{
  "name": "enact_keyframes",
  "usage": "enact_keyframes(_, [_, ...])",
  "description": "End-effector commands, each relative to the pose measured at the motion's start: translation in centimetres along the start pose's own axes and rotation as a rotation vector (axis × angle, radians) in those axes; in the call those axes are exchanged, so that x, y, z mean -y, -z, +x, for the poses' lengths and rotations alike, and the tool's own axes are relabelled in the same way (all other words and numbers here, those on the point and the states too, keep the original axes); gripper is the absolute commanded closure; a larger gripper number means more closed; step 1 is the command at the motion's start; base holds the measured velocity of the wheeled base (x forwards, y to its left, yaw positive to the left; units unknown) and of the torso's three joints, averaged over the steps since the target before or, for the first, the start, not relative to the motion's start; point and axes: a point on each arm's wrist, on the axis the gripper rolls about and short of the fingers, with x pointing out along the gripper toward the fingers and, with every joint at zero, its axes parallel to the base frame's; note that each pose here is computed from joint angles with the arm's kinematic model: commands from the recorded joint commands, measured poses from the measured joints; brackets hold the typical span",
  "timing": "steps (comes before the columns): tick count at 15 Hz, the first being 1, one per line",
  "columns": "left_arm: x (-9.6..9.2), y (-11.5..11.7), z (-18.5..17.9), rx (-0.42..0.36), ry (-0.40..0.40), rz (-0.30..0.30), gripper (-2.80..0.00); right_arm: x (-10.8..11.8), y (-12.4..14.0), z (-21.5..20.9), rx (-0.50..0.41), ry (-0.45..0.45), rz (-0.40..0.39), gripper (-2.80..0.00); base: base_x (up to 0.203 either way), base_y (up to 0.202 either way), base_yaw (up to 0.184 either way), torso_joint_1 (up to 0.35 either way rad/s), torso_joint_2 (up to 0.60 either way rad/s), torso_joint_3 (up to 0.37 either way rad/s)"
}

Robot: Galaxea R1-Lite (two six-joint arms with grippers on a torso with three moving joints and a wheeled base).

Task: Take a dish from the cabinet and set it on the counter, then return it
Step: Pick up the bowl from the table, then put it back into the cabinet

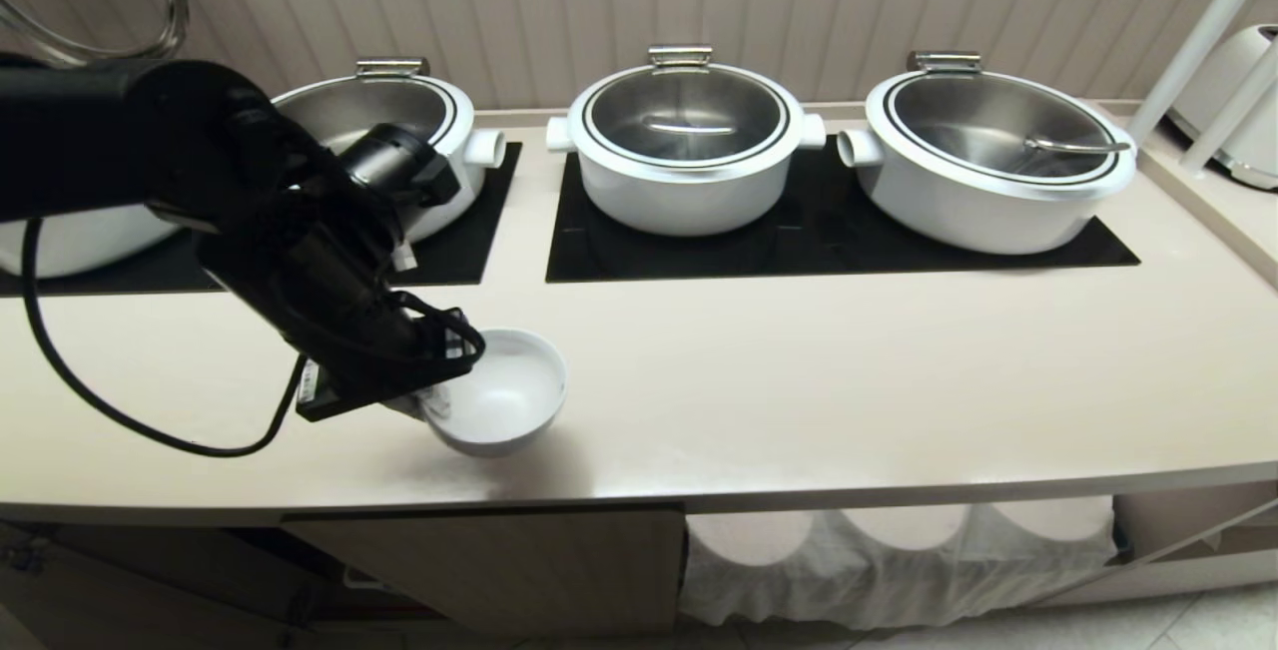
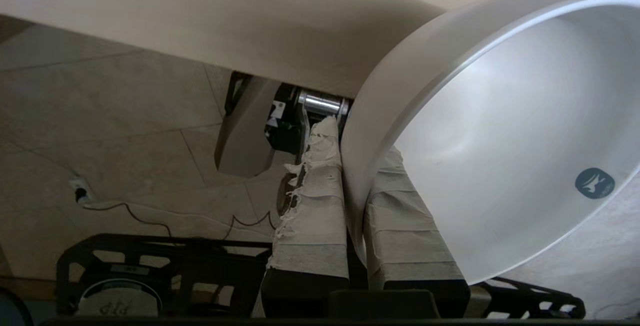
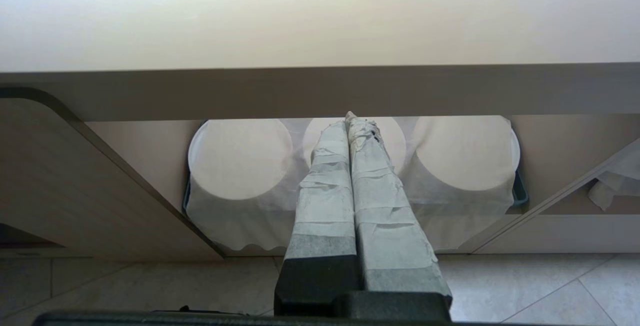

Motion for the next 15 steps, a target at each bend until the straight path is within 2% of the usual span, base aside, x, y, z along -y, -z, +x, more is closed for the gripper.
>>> enact_keyframes(1, [-1.1, 1.3, -1.6, 0.004, 0.015, -0.028, 0.00, 0.0, 0.0, 0.0, 0.000, -0.001, 0.000, 0.00, 0.000, 0.000, 0.000, 0.000, 0.00, 0.000])
enact_keyframes(7, [-4.0, 3.5, -3.9, 0.024, 0.023, -0.104, 0.00, 0.0, 0.0, 0.0, 0.000, -0.001, 0.000, 0.00, 0.000, 0.000, 0.000, 0.000, 0.00, 0.000])
enact_keyframes(13, [-7.3, 7.3, -5.2, 0.031, 0.021, -0.110, 0.00, 0.0, 0.0, 0.0, 0.000, 0.000, 0.000, 0.00, 0.000, 0.000, 0.000, 0.000, 0.00, 0.000])
enact_keyframes(15, [-8.7, 9.2, -5.1, 0.066, 0.042, -0.106, 0.00, 0.0, 0.0, 0.0, 0.000, -0.002, 0.000, 0.00, 0.000, 0.000, 0.000, 0.000, 0.00, 0.000])
